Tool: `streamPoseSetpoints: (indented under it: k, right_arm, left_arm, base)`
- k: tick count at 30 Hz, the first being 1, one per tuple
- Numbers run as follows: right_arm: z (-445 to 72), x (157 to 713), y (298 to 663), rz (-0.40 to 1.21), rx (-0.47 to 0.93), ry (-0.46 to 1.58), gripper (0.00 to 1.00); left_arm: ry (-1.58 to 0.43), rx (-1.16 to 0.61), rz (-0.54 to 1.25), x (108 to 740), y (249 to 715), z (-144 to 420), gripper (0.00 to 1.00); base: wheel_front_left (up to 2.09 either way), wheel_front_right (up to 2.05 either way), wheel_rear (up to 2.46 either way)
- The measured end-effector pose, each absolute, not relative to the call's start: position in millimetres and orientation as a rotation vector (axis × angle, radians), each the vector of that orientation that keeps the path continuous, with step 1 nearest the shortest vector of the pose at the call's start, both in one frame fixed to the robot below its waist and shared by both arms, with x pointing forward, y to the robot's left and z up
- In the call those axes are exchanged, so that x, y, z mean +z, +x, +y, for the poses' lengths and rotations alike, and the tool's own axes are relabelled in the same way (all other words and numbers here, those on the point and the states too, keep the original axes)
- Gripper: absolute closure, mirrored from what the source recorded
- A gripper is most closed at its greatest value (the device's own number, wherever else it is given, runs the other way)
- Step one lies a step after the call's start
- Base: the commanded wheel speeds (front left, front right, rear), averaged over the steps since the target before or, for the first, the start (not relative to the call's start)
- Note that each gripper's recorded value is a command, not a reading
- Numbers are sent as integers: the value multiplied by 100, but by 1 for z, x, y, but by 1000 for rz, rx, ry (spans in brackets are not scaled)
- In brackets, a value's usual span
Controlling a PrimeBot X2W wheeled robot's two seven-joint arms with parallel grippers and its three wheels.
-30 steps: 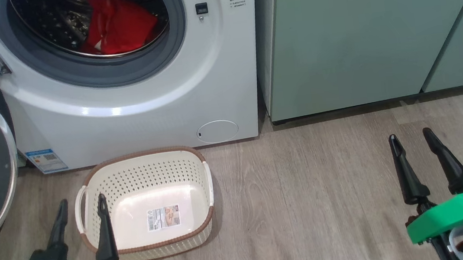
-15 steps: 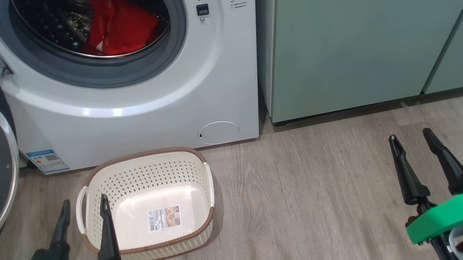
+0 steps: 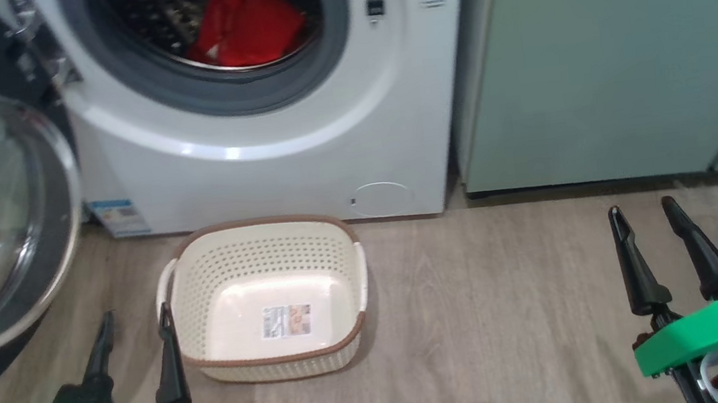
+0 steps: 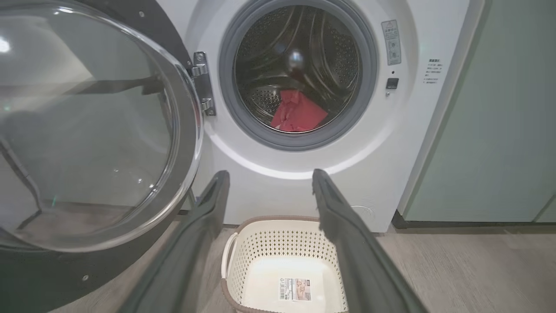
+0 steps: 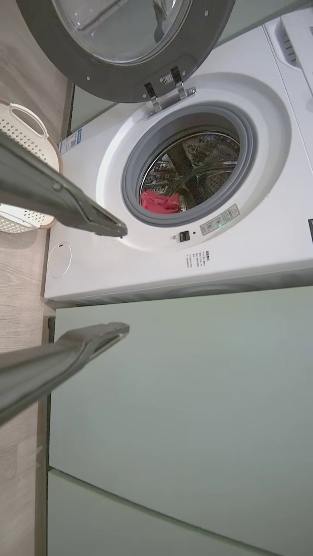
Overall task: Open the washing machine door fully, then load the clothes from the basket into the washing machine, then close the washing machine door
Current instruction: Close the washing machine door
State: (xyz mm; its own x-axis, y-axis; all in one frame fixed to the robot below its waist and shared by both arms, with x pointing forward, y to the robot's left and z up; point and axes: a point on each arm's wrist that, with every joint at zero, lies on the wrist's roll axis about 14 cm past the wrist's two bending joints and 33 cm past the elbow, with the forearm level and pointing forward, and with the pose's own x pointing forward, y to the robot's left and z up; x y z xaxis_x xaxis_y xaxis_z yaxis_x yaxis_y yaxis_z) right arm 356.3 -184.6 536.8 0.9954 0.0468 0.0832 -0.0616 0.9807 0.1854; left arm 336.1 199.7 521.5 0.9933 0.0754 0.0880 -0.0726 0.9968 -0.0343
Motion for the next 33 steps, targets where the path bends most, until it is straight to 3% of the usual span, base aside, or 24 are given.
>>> streamPoseSetpoints:
  k: [21, 33]
  right_arm:
    - [-66, 539, 395, -52, 400, 214, 0]
    - [-52, 535, 398, -35, 438, 218, 0]
  left_arm:
    - [-26, 421, -97, 520, 260, 287, 0]
    - [-24, 461, -94, 518, 250, 296, 0]
  base:
    - [0, 0, 0]
    - [0, 0, 0]
